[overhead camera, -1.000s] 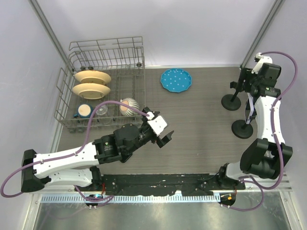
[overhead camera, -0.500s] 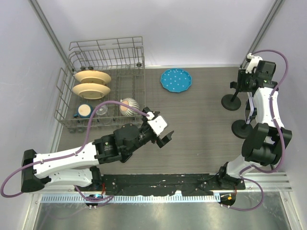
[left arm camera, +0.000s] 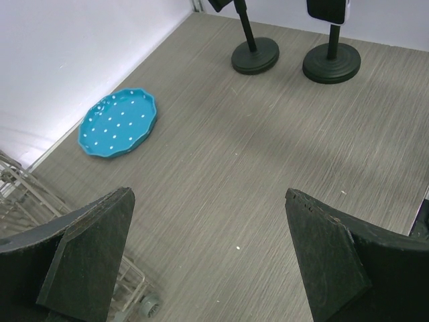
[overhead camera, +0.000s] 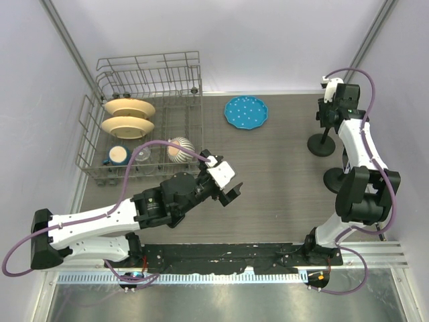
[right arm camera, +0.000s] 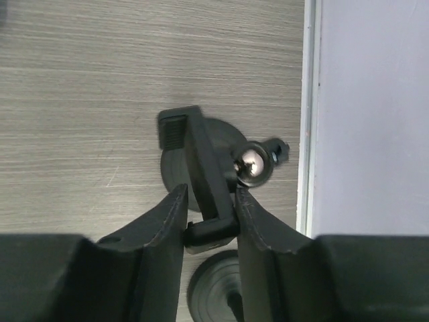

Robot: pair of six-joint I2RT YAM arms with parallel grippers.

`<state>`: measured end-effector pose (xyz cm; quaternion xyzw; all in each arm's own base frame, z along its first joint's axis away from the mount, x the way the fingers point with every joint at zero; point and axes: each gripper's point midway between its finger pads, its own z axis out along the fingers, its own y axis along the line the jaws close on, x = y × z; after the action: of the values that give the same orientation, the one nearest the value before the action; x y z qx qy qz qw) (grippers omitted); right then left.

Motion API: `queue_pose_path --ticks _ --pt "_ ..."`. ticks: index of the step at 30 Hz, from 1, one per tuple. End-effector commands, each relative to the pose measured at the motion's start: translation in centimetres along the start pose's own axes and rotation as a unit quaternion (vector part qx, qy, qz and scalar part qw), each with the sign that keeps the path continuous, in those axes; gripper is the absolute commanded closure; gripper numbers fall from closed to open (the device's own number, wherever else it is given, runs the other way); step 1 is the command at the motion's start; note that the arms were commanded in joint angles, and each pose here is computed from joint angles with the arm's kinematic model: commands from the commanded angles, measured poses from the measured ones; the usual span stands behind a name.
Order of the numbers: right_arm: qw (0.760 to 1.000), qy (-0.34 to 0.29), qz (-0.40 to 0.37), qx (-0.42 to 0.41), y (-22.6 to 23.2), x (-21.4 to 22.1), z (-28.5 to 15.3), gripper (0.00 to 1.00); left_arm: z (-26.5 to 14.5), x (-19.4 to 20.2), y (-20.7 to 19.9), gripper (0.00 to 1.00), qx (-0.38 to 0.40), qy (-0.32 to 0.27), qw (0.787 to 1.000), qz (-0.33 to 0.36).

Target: Place the phone on the phone stand

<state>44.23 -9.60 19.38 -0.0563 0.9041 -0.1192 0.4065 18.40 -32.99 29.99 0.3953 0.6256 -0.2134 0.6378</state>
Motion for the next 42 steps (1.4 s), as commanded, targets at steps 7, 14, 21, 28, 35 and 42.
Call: queue_pose_path --ticks 7,14,21,28,35,42 --pt "0.993 -0.078 -0.026 -0.080 5.3 -4.0 -1.7 0.99 0.0 -2.6 1.9 0.00 -0.027 -0.028 0.999 -0.019" --pt "0.969 -0.165 -0.044 -0.180 13.7 -7.7 -8.5 0.99 -0.5 -3.0 3.6 0.00 -0.057 -0.036 0.998 -0.020" --pt "0.937 -0.177 -0.081 -0.292 21.4 -3.2 -15.5 0.99 -1.6 -4.0 5.5 0.00 -0.094 -0.054 0.994 -0.027" --pt "0.897 -0.218 -0.092 -0.374 26.4 1.5 -19.1 0.99 -2.3 -4.5 6.3 0.00 -0.107 -0.068 0.991 -0.035" --pt "0.871 -0.242 -0.108 -0.413 29.5 3.6 -19.7 0.99 -2.6 -5.0 6.8 0.00 -0.121 -0.074 0.989 -0.048" --pt "0.852 -0.239 -0.094 -0.457 31.6 5.3 -19.5 0.99 -3.3 -5.0 7.0 0.00 -0.101 -0.073 0.977 -0.176"
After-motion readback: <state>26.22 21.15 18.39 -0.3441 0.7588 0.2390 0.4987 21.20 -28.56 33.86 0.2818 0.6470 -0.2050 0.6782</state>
